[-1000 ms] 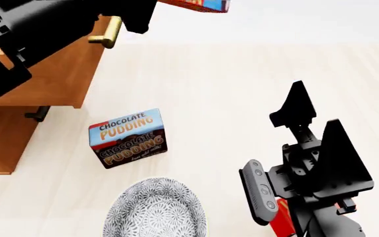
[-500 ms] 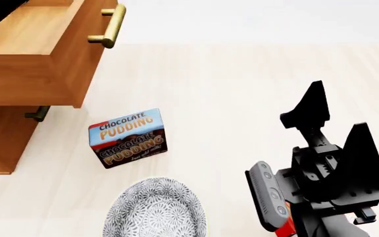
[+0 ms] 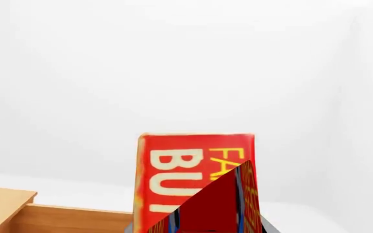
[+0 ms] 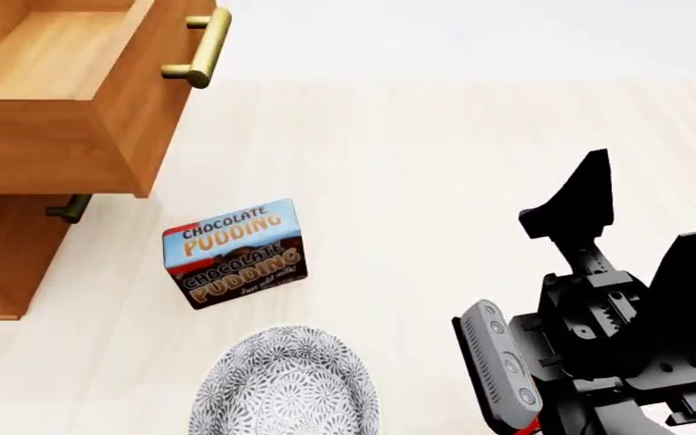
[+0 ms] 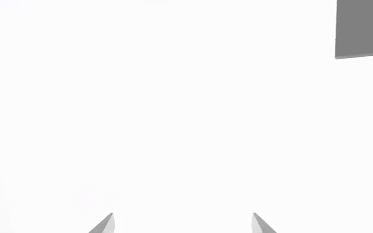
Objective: Put the butter at the front in the top drawer of the cabinet and close it.
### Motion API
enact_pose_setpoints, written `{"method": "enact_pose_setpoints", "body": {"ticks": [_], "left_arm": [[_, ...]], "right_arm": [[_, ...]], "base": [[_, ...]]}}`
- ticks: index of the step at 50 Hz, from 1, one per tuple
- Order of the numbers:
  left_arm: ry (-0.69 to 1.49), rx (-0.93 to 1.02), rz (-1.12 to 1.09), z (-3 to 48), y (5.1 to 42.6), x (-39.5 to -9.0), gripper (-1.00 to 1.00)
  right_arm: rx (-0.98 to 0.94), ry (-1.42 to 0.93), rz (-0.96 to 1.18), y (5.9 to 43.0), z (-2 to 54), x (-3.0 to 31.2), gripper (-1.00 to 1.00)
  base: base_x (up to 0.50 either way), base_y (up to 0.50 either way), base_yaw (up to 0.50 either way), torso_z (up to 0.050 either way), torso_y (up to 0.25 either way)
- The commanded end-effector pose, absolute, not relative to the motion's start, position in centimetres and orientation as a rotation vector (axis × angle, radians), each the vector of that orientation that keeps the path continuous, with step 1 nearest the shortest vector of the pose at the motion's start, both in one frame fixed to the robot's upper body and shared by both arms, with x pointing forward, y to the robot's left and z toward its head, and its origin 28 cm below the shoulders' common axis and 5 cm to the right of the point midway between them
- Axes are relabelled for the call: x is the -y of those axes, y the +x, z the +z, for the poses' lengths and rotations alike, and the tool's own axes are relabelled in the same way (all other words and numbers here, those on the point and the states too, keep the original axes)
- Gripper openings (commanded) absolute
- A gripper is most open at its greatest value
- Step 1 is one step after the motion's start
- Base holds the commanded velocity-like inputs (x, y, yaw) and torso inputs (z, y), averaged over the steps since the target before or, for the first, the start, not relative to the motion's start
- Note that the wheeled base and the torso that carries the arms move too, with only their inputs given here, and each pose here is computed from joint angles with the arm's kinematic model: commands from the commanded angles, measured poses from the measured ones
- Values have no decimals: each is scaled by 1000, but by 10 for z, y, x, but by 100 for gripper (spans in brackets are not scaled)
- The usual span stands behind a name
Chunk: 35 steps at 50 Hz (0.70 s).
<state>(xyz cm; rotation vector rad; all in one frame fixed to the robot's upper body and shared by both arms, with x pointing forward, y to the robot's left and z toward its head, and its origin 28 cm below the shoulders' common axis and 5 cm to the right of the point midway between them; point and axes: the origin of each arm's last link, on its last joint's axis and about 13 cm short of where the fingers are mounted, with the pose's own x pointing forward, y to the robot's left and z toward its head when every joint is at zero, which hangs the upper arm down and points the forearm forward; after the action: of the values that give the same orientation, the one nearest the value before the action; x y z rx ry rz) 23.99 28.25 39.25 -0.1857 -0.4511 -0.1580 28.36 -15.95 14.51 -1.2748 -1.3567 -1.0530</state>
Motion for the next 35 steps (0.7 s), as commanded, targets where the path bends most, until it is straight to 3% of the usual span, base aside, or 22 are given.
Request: {"method": "enact_pose_setpoints", "body": {"ticks": [1,35], "left_arm": [[-162,526,-63,404,229,-297,-100],[-131,431,159,398,241,-321,-100]], "right_arm": [[1353,-1261,-1053,282,144,158,100],[1358,-1234,-1061,276,147,157,100]], "base": [[0,0,0,0,0],[0,0,0,0,2]]}}
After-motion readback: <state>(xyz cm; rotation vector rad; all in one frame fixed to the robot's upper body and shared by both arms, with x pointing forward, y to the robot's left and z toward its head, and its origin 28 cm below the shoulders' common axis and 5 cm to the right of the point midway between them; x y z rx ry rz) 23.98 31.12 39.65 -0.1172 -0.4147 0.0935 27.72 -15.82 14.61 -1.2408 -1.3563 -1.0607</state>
